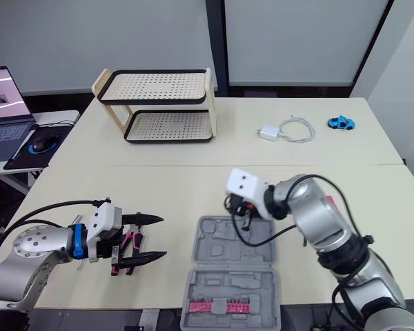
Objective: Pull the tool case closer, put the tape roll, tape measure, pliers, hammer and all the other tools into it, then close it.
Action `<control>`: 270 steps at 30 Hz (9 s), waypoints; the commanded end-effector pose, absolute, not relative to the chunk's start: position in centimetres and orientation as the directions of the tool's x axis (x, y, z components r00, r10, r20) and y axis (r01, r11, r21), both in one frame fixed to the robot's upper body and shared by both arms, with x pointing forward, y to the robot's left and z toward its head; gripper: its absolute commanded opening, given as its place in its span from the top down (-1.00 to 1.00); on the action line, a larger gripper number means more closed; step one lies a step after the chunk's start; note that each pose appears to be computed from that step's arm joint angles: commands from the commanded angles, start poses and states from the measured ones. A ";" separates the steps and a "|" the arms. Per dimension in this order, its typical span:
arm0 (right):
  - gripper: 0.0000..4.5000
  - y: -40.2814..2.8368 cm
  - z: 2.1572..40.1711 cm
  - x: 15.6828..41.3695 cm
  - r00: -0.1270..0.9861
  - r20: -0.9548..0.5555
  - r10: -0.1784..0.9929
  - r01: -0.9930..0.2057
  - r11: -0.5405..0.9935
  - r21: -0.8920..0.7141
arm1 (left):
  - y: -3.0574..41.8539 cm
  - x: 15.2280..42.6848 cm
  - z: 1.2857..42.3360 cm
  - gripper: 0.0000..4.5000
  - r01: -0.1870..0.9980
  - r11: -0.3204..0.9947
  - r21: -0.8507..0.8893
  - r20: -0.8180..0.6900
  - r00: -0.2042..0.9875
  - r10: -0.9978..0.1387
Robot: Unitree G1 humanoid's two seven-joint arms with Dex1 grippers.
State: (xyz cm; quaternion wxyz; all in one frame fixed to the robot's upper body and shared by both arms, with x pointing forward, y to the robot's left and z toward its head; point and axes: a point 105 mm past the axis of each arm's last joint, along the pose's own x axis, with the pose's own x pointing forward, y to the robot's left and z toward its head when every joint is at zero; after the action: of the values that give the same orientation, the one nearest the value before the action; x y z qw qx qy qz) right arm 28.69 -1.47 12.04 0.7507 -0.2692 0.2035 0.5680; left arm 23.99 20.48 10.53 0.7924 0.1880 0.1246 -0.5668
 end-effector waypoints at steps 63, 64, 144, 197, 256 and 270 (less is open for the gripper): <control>0.74 4.1 6.7 30.3 0.229 -0.643 0.731 -0.973 0.173 -0.150 | 20.5 23.4 11.8 -1.00 0.950 0.231 0.211 -0.440 0.303 -0.845; 0.64 4.1 7.0 30.3 0.231 -0.637 0.735 -0.973 0.173 -0.153 | 20.5 23.4 11.8 -1.00 0.950 0.232 0.211 -0.440 0.304 -0.845; 0.62 -13.4 14.7 27.5 0.679 -0.219 0.700 -0.716 0.567 -0.406 | 32.0 26.2 12.8 -1.00 0.446 0.879 0.166 -0.195 0.889 -0.414; -0.99 -30.0 16.7 17.4 0.646 -0.636 0.421 -0.704 0.651 -0.283 | 27.8 19.6 13.4 -1.00 0.879 0.456 0.142 -0.483 0.463 -0.743; 0.99 -21.4 2.1 23.7 0.813 -0.576 0.092 -0.109 0.994 0.004 | 12.4 21.1 13.2 -1.00 0.985 -0.099 0.140 -0.308 -0.051 -0.950; 0.99 -18.5 1.7 17.6 0.696 -0.674 0.246 -0.227 0.967 0.118 | 12.2 20.2 12.7 -1.00 0.984 -0.132 0.121 -0.310 -0.088 -0.947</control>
State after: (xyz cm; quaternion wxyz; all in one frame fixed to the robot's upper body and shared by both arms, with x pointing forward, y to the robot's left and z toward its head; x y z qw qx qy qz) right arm 18.20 -19.06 1.60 0.9255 0.0058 0.3612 0.1140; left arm 20.66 12.48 12.23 0.6662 0.1481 0.0704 -0.7275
